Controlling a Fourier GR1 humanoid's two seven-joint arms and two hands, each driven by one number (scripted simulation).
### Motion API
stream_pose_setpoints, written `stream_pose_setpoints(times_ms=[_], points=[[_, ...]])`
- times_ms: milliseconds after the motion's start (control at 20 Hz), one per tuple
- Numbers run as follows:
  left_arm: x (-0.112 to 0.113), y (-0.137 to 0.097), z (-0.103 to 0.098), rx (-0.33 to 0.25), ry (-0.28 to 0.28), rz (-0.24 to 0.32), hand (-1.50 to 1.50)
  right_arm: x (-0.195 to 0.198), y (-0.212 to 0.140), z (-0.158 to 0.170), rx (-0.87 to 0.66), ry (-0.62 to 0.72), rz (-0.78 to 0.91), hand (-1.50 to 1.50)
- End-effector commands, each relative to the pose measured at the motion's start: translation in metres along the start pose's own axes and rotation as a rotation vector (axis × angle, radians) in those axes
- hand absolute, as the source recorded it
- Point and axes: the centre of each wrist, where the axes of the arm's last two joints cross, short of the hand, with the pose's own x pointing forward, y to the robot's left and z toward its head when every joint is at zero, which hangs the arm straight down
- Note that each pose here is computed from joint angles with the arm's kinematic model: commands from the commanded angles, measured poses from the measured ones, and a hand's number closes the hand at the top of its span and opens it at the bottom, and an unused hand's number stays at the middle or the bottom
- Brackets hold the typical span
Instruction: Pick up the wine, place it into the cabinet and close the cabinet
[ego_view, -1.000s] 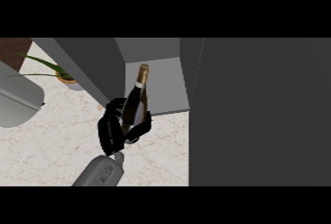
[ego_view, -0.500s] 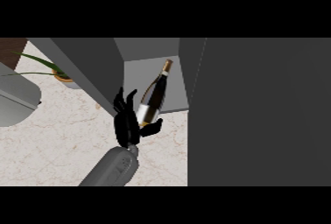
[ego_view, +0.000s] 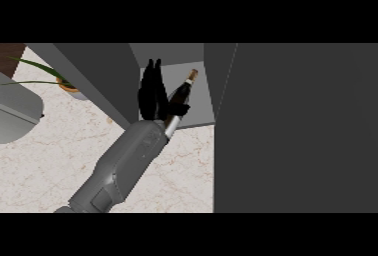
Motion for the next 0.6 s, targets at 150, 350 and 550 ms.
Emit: stream_pose_setpoints(times_ms=[150,350,550], points=[[0.023,0.011,-0.019,0.008,-0.053,0.147,-1.50,0.009,0.004,0.010,0.019,-0.019,-0.050,-1.50],[0.022,0.012,-0.021,0.008,-0.089,0.218,-1.50,0.013,0.005,0.001,0.021,-0.026,-0.050,-1.50],[0.014,0.013,-0.019,0.037,-0.098,0.312,-1.50,0.018,0.010,0.007,0.007,-0.030,-0.053,-1.50]])
